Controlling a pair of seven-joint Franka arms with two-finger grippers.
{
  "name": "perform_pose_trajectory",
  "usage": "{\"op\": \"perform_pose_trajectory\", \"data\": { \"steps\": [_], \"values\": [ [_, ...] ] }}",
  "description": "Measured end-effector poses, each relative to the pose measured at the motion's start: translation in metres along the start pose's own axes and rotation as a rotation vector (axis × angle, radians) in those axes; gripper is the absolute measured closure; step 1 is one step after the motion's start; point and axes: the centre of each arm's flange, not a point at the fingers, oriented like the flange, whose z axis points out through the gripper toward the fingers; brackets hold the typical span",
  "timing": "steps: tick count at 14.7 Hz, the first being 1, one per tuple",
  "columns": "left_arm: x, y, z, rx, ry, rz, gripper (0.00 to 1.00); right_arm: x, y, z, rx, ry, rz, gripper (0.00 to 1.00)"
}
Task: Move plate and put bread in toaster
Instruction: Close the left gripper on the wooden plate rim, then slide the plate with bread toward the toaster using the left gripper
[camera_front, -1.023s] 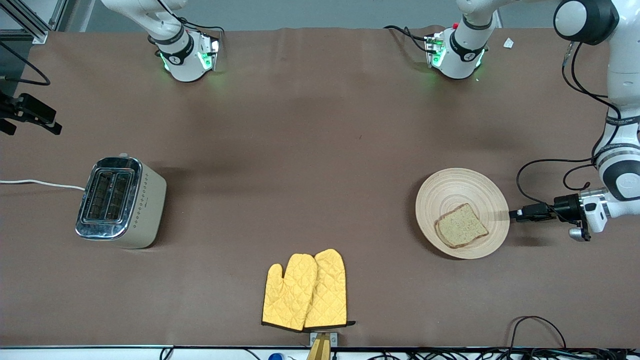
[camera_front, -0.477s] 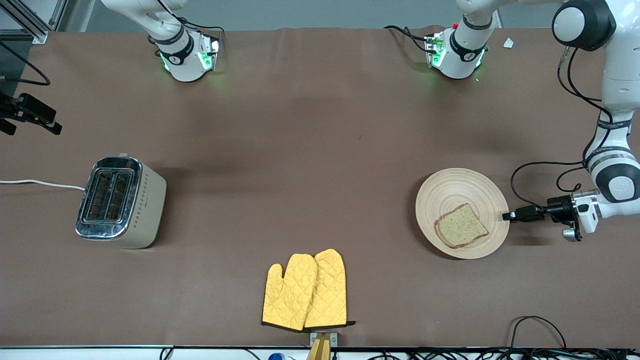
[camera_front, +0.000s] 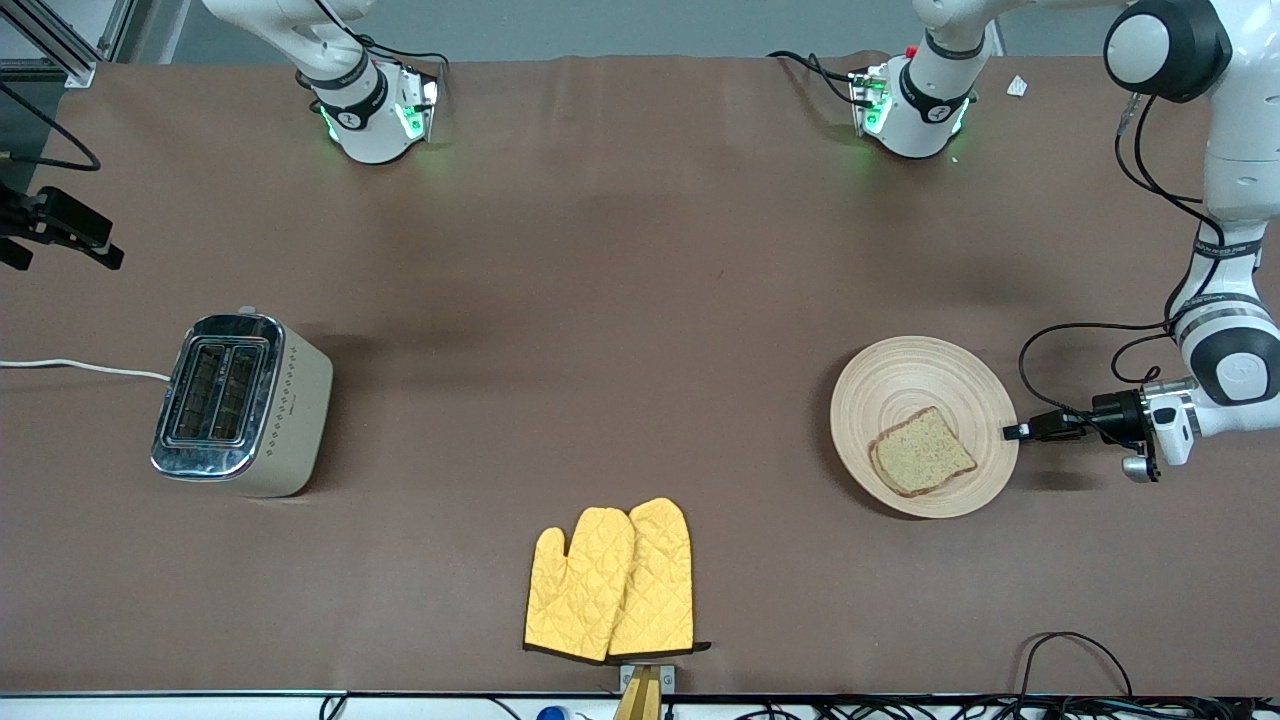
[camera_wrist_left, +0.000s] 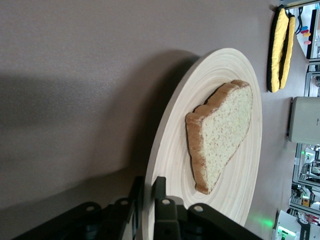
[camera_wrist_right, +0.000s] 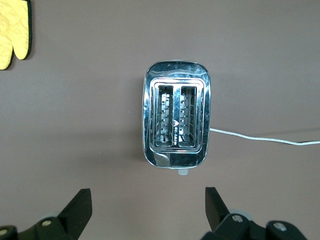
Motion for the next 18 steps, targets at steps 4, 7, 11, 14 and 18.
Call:
{"op": "perform_pose_trajectory", "data": {
  "steps": [4, 7, 11, 14, 18],
  "values": [
    [0.003, 0.01, 0.003, -0.03, -0.017, 0.027, 0.9, 0.0, 0.0, 0.0, 0.0, 0.002, 0.0, 0.0],
    [0.019, 0.043, 0.025, -0.078, -0.039, 0.086, 0.91, 0.001, 0.0, -0.001, -0.001, 0.011, -0.001, 0.0],
    [0.041, 0.113, 0.066, -0.139, -0.072, 0.178, 0.91, 0.001, 0.0, -0.001, -0.001, 0.011, -0.001, 0.0],
    [0.05, 0.164, 0.088, -0.157, -0.078, 0.195, 0.91, 0.001, 0.0, -0.001, -0.001, 0.011, 0.0, 0.0],
    [0.046, 0.235, 0.151, -0.147, -0.077, 0.172, 0.91, 0.001, 0.0, -0.001, -0.001, 0.011, 0.0, 0.0]
  ]
}}
